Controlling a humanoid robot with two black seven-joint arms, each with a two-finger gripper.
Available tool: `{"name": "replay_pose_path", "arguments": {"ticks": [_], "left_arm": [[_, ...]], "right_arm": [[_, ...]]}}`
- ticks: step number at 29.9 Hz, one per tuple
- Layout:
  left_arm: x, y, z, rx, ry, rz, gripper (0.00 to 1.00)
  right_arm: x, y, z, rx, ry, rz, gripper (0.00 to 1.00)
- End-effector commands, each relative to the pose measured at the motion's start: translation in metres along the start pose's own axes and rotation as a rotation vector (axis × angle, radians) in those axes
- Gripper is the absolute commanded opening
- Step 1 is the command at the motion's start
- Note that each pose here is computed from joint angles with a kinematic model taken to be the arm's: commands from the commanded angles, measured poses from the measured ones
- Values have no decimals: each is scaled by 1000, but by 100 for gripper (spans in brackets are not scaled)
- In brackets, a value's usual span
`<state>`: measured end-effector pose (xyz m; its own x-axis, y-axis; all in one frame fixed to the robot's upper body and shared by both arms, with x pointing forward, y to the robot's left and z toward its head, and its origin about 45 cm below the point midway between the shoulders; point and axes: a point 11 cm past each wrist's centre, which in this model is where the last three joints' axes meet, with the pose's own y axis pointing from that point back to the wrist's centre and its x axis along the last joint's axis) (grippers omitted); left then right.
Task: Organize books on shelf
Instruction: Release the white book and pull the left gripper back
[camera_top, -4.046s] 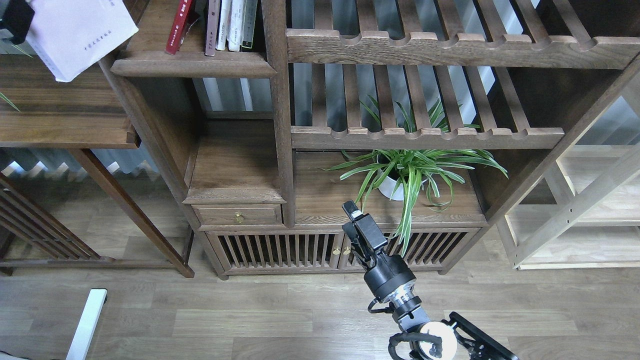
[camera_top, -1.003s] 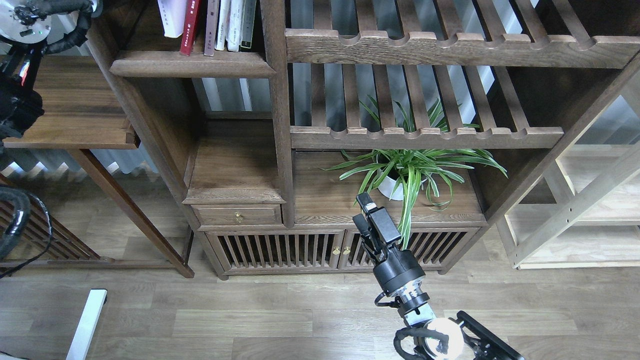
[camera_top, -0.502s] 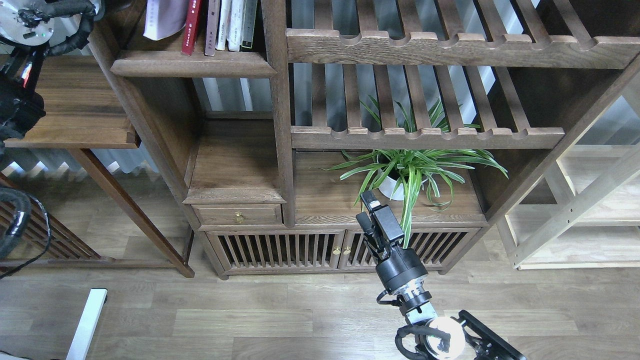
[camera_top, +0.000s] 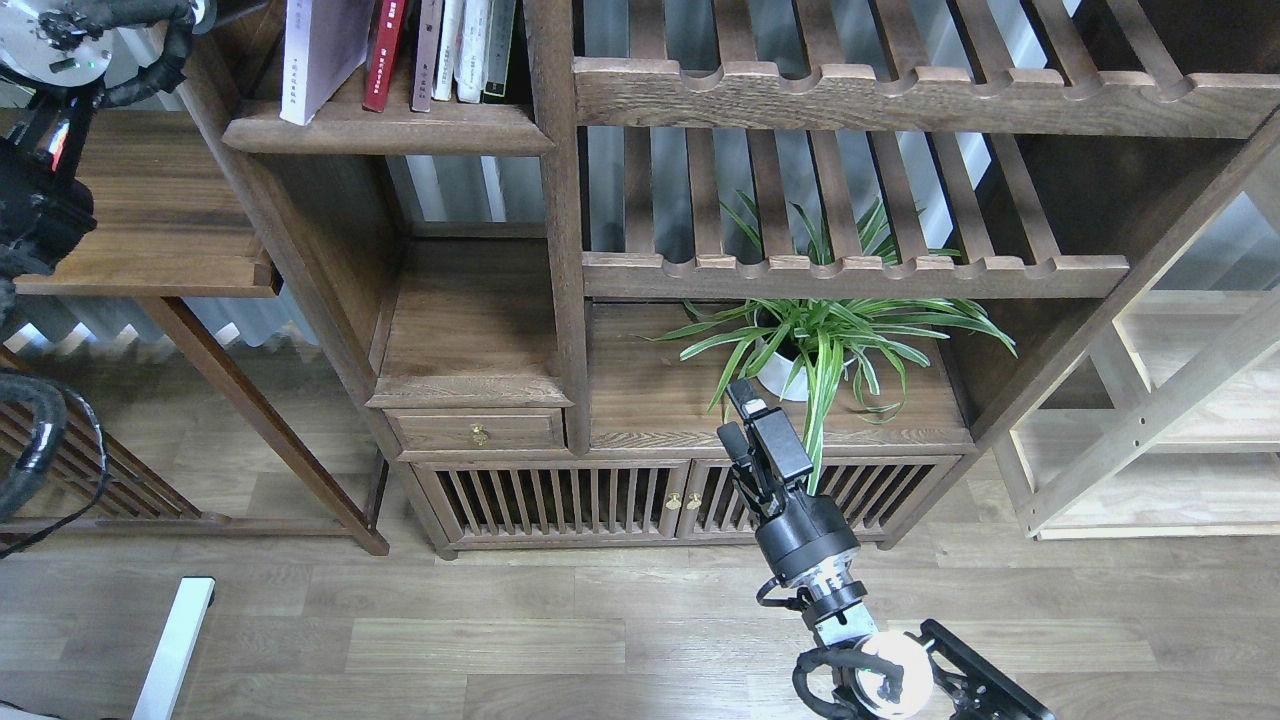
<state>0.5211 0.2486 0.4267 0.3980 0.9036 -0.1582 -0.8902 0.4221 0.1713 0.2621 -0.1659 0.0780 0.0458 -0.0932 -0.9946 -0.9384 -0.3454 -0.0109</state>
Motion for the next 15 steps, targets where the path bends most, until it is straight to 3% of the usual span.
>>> {"name": "replay_pose_path", "arguments": {"ticks": [1, 15], "left_arm": [[2, 0, -7, 7, 27, -5, 82], [-12, -4, -8, -11, 140, -80, 82]], "right_arm": [[0, 0, 0, 1, 0, 0, 99], [0, 0, -1, 1, 1, 1, 99]]}}
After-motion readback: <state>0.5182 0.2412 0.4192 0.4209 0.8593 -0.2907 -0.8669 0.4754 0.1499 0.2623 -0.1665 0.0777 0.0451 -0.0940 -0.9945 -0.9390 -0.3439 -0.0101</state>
